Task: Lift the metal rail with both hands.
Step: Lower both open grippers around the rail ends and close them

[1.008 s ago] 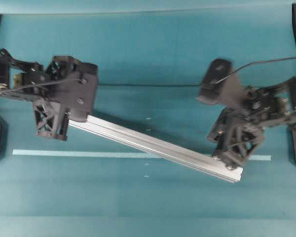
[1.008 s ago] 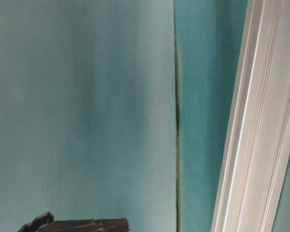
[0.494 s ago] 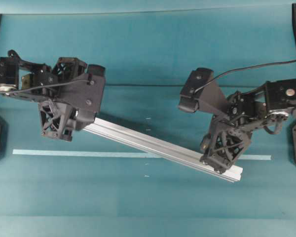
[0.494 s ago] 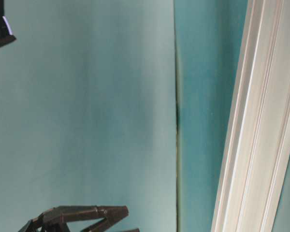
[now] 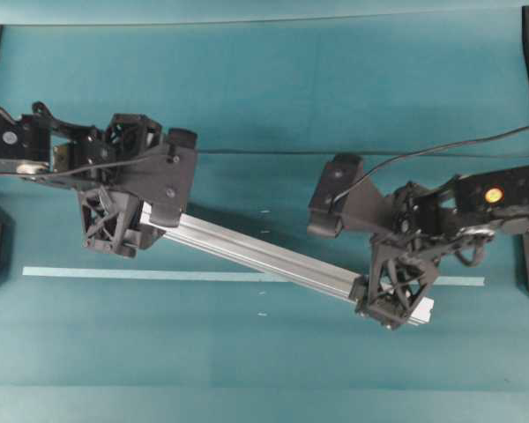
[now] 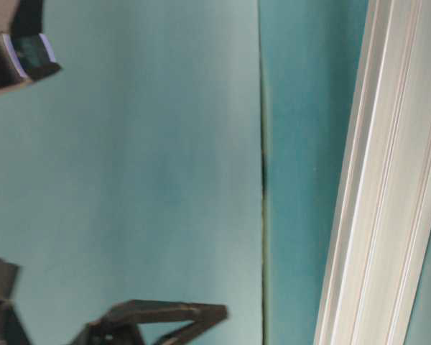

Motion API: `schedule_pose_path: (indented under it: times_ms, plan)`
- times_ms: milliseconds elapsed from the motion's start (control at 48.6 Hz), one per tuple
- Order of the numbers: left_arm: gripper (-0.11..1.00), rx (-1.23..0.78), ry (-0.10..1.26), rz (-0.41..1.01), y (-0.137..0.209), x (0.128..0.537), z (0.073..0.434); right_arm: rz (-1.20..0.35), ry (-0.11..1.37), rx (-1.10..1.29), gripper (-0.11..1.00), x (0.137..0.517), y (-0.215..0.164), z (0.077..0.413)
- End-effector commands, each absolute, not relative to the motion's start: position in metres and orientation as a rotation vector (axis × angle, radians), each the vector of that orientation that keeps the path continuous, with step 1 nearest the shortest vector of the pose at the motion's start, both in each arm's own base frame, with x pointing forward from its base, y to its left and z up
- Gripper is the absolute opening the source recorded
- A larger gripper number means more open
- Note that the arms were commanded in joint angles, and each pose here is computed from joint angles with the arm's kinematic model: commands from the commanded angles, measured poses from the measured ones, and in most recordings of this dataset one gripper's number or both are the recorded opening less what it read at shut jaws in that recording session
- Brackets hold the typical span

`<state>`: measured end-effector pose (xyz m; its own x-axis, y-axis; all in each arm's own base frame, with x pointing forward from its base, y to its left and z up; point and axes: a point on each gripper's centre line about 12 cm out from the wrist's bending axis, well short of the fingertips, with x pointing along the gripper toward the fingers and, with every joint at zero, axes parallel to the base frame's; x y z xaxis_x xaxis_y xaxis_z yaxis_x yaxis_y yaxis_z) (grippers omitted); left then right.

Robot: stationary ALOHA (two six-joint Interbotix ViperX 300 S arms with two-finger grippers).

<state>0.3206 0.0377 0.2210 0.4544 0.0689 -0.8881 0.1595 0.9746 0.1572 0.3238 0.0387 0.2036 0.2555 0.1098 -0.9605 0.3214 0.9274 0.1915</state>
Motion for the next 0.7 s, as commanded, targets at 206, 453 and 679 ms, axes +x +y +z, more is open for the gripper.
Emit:
schedule_pose_path:
  times_ms: [206, 453, 679]
  plan:
    - [0.97, 0.221, 1.131, -0.055, 0.040, 0.325, 0.204, -0.146, 1.355, 0.364, 1.00, 0.331, 0.045, 0.179]
    - [0.97, 0.213, 1.167, -0.060, 0.040, 0.326, 0.181, -0.144, 1.363, 0.354, 1.00, 0.327, 0.049, 0.154]
    - [0.97, 0.204, 1.167, -0.056, 0.040, 0.328, 0.163, -0.140, 1.347, 0.351, 1.00, 0.326, 0.053, 0.135]
